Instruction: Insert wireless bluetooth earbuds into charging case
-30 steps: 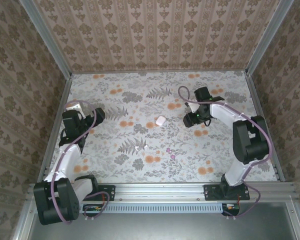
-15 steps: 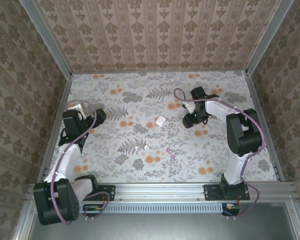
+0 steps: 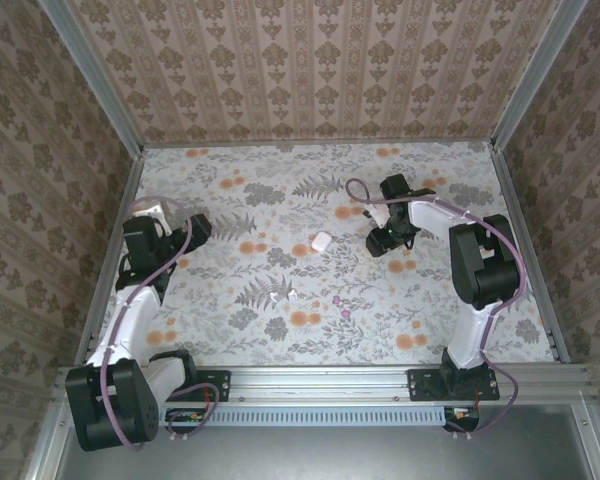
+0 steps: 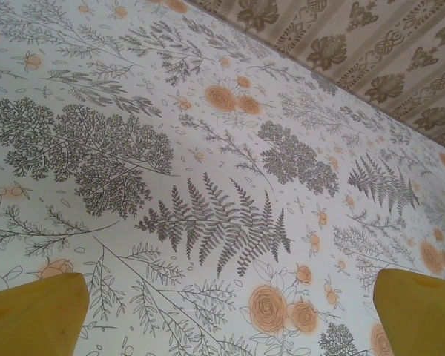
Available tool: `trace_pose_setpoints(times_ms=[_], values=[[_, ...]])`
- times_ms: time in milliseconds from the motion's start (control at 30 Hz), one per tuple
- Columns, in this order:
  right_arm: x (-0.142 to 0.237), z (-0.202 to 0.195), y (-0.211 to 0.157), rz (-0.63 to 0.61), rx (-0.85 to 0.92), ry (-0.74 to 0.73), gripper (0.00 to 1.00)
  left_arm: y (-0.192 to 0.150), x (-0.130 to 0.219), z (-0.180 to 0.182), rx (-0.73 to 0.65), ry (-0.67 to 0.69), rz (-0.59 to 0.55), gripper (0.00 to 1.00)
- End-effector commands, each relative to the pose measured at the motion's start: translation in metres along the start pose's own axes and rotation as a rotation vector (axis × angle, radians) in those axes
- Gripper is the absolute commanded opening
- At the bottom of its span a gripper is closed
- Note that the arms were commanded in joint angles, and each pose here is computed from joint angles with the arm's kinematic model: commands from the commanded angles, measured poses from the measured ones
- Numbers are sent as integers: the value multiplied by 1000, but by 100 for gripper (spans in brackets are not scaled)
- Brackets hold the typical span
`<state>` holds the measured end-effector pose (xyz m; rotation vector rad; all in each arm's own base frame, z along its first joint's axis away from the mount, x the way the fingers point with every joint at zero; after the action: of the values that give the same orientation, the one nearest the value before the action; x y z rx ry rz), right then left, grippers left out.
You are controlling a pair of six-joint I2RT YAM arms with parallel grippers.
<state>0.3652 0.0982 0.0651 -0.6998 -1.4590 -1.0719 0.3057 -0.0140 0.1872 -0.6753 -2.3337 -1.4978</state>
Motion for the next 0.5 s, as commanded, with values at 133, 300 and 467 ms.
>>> trace_pose_setpoints(times_ms=[133,300,467], values=[[-6,0,11,-20,15,1,54,2,2,-12,2,-49,38,100],[-7,1,10,-39,22,3,48,3,0,-16,15,-75,54,100],[8,7,14,-104,37,25,44,1,-6,-26,38,-121,89,99]])
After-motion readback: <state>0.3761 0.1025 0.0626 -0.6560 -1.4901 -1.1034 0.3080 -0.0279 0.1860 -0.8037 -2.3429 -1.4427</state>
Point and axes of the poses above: each hand's point on the last joint's axis, 136 mm out from that joint toward the fingers, its own x axis back along the fingers, its own z axis along the line the jaws close on, y = z × x, the point moved 4 cm from there along x, back along the fingers, and after that the axes turned 4 degrees about -x, right-handed, at the moved point
